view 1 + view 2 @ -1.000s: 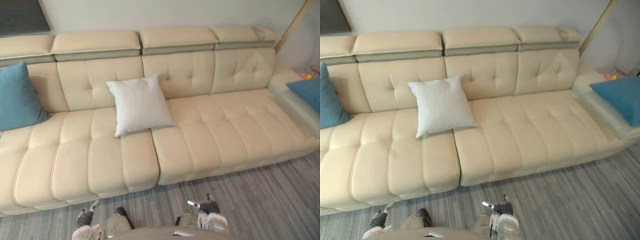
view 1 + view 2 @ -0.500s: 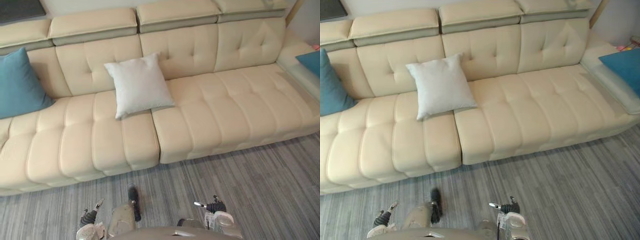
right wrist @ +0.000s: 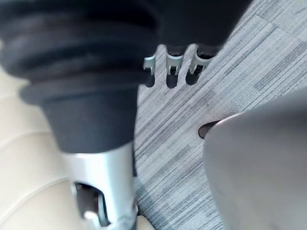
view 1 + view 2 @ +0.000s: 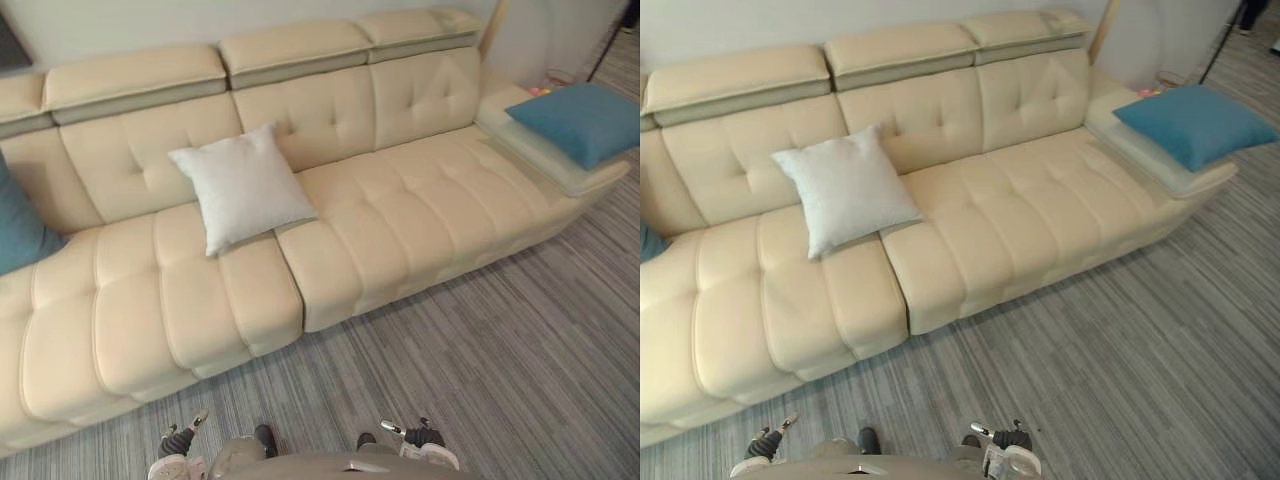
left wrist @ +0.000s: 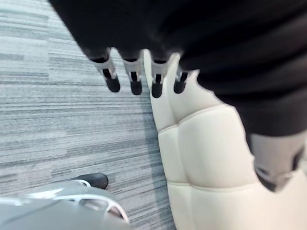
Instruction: Pick up cushions and gather them together orderly.
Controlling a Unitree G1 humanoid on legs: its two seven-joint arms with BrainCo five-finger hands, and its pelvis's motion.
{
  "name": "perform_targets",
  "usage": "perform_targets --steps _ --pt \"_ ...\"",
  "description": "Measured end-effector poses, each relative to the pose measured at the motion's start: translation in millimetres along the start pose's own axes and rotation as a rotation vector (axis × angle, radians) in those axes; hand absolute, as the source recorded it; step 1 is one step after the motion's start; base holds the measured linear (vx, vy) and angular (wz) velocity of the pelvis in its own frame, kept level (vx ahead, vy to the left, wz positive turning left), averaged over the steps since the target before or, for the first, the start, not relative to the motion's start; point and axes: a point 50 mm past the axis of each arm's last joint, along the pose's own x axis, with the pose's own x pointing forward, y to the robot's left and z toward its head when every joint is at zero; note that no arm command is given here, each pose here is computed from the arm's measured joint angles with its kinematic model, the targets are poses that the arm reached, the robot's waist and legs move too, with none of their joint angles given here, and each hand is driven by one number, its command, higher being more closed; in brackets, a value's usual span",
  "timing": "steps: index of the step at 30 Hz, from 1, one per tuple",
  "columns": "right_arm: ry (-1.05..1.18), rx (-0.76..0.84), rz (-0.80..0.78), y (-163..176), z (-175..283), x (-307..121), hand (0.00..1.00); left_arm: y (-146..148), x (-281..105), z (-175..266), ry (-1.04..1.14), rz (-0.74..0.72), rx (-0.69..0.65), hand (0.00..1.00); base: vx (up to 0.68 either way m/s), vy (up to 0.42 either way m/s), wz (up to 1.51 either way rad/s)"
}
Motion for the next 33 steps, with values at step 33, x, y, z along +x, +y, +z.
perform_targets --steps 33 --pt "0.021 -0.082 -0.072 -30 19 14 0.00 -57 -5 34 -0.115 -0.186 0.121 0.00 0.04 -0.034 -0.97"
